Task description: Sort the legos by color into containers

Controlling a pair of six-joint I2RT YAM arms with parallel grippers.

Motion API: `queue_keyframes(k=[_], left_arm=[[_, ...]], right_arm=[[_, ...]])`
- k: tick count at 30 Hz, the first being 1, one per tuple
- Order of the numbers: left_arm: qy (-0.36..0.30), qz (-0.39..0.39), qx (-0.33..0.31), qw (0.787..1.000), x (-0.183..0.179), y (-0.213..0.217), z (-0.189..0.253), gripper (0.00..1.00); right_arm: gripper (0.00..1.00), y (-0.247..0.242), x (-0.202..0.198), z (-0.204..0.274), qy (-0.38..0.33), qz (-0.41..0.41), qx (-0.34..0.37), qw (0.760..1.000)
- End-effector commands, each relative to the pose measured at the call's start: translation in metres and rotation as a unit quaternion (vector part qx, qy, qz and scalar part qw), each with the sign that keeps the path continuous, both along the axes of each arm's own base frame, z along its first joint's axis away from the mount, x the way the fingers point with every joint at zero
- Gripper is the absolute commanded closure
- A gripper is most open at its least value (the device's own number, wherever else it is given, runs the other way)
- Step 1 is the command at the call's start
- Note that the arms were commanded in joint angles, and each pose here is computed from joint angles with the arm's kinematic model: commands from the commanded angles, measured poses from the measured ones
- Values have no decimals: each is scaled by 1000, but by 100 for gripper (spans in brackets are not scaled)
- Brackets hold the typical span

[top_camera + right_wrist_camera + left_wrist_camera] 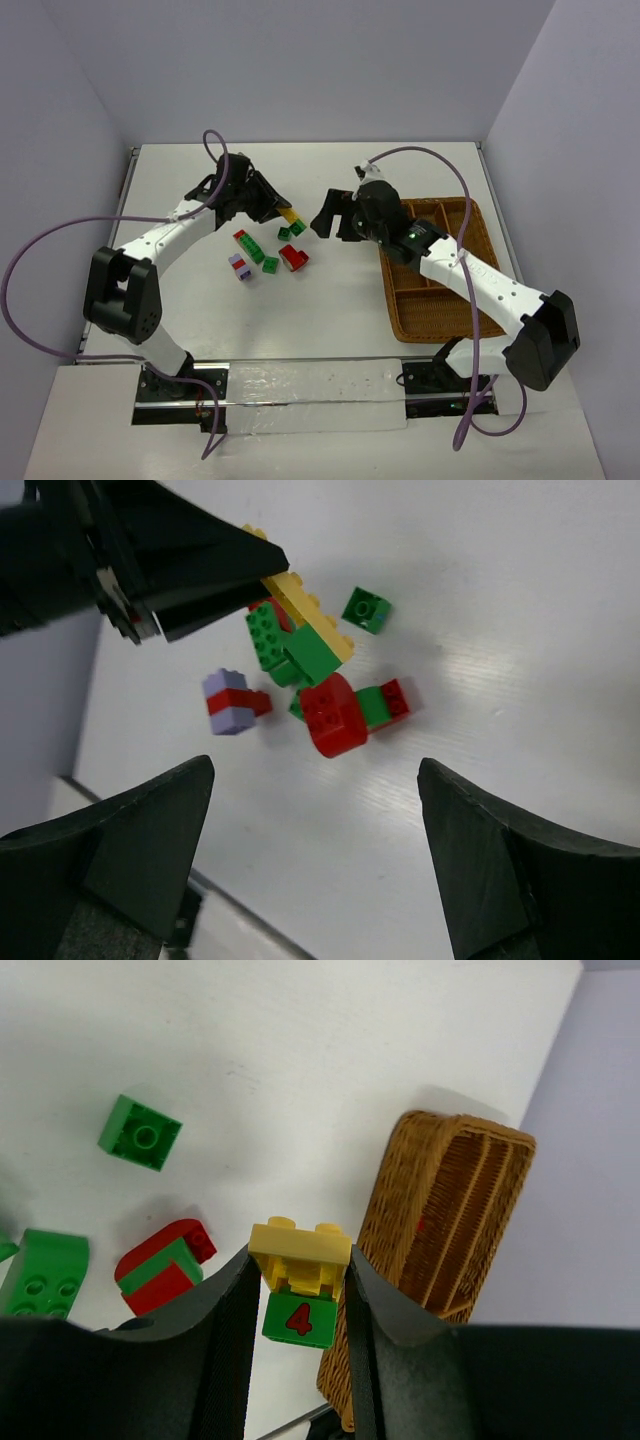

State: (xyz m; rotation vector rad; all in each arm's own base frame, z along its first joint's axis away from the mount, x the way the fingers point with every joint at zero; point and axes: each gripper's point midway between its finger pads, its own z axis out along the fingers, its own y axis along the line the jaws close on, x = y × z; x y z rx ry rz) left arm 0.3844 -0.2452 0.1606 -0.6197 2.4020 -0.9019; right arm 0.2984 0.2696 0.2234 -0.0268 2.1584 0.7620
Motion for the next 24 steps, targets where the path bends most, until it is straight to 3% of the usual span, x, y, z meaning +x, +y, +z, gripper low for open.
queue_keyframes(k=[1, 7, 11, 15, 24], left_arm=[[-128, -28, -38, 991, 20, -14, 56, 100], [-186, -44, -15, 981, 25, -17, 66, 100], [-203, -55, -3, 978, 21, -23, 71, 100], [-205, -57, 4, 977, 20, -26, 71, 100], [-197, -53, 15, 979, 18, -21, 69, 100]], right_arm=[[9, 19, -3, 37, 55, -36, 161, 985], [10, 22, 7, 31, 101, -88, 197, 971], [16, 30, 12, 19, 130, -104, 199, 966], [21, 33, 22, 3, 141, -124, 190, 964], [21, 45, 42, -6, 135, -127, 172, 968]])
